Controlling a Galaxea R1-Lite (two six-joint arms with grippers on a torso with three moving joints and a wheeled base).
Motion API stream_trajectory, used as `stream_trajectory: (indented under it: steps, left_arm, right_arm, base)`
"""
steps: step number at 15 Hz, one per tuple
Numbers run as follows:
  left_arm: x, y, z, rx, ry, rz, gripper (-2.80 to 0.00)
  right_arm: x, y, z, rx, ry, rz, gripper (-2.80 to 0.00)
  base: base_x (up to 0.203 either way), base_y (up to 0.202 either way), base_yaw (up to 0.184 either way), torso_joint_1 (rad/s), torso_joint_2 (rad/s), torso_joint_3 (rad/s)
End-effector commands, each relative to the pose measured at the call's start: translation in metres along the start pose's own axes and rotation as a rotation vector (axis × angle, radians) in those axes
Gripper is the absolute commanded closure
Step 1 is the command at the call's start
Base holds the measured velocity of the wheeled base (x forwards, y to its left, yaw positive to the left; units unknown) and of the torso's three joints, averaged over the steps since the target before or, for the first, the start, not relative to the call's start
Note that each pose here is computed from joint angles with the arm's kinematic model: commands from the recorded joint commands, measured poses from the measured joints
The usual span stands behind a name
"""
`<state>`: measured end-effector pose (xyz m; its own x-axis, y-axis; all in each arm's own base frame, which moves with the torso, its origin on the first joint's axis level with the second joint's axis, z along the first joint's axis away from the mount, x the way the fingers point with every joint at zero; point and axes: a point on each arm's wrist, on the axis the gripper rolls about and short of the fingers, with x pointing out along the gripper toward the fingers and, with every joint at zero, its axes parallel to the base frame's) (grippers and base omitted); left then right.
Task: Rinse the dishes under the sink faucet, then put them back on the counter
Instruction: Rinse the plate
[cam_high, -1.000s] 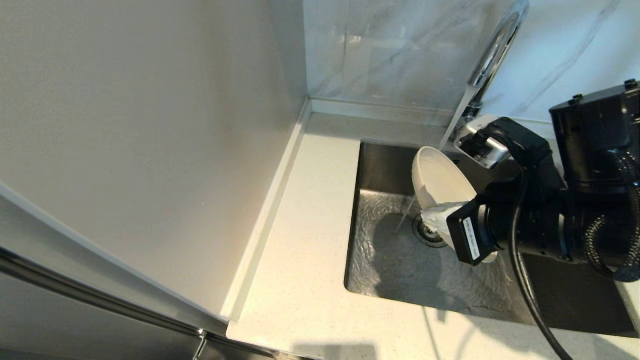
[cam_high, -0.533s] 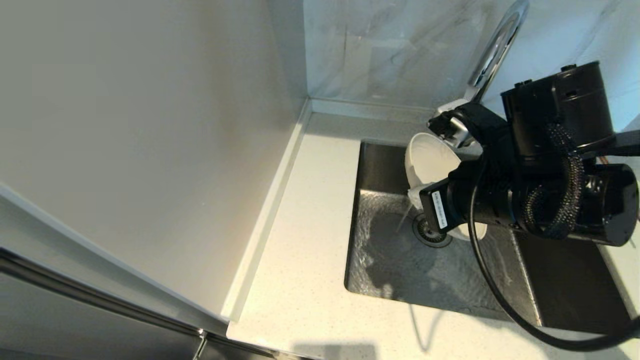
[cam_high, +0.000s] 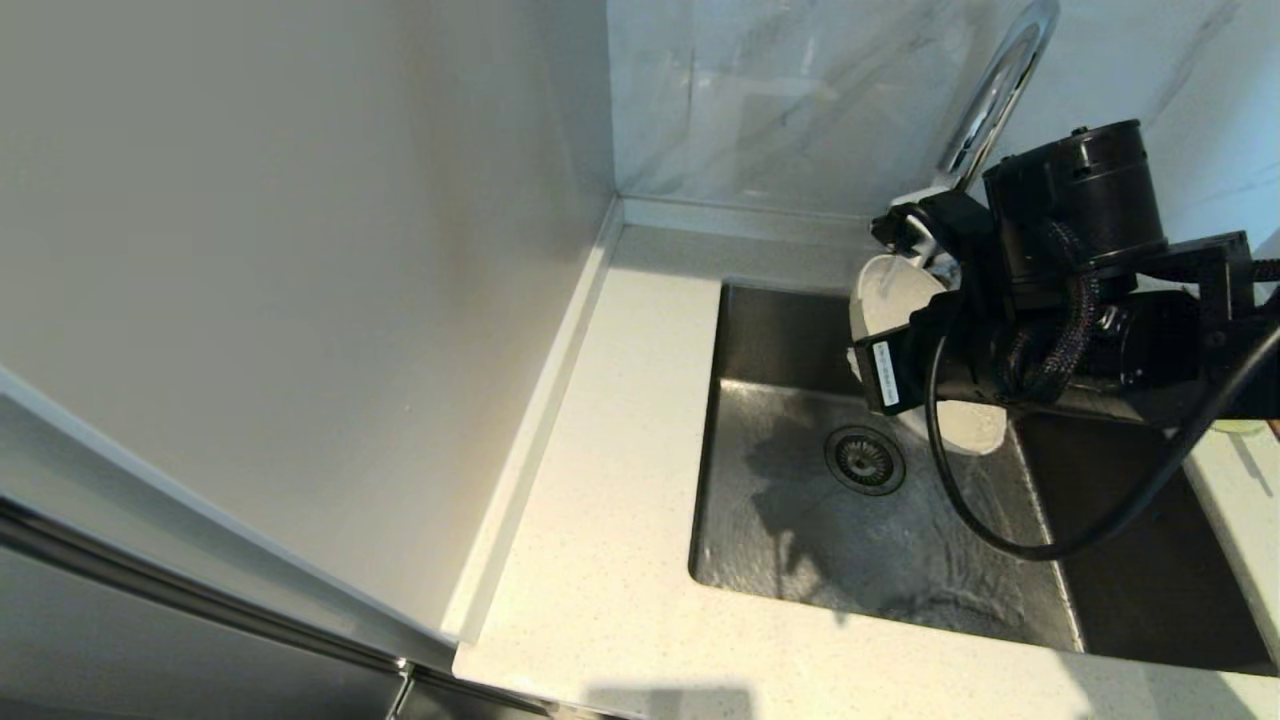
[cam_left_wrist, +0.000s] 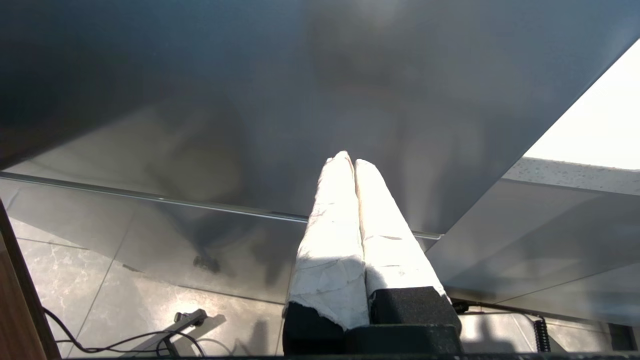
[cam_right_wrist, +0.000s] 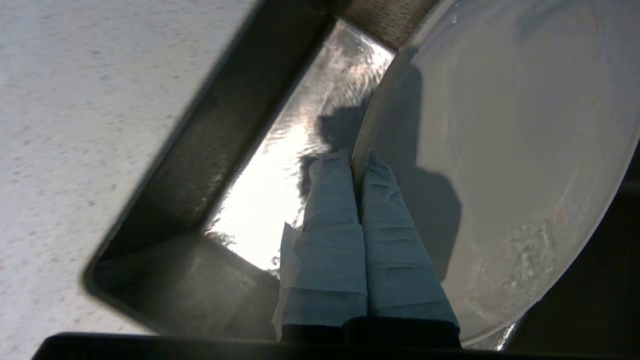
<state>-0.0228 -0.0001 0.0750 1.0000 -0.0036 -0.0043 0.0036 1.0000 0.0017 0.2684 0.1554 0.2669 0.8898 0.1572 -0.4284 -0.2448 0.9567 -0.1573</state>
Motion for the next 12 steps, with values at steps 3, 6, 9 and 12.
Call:
stream_trajectory:
  steps: [3,6,9,12]
  left_arm:
    - [0.0,0.0,0.0,0.0,0.0,-0.001,0.0]
    - [0.0,0.0,0.0,0.0,0.0,-0.001,0.0]
    - [0.0,0.0,0.0,0.0,0.0,-0.001,0.0]
    - [0.0,0.0,0.0,0.0,0.0,-0.001,0.0]
  right_arm:
    - [0.004,-0.026,0.001,0.081,0.002,-0.074,0.0]
    - [-0.001,-0.031,0.009,0.204,-0.033,-0.076,0.0]
    - [-0.012,-0.029,0.013,0.252,-0.035,-0.022,0.0]
    - [-0.022,-0.025,0.014,0.278,-0.018,0.052,0.0]
  base:
    - [0.0,0.0,0.0,0.0,0.0,0.0]
    - [0.0,0.0,0.0,0.0,0.0,0.0]
    - [0.0,0.0,0.0,0.0,0.0,0.0]
    - [0.0,0.0,0.0,0.0,0.0,0.0]
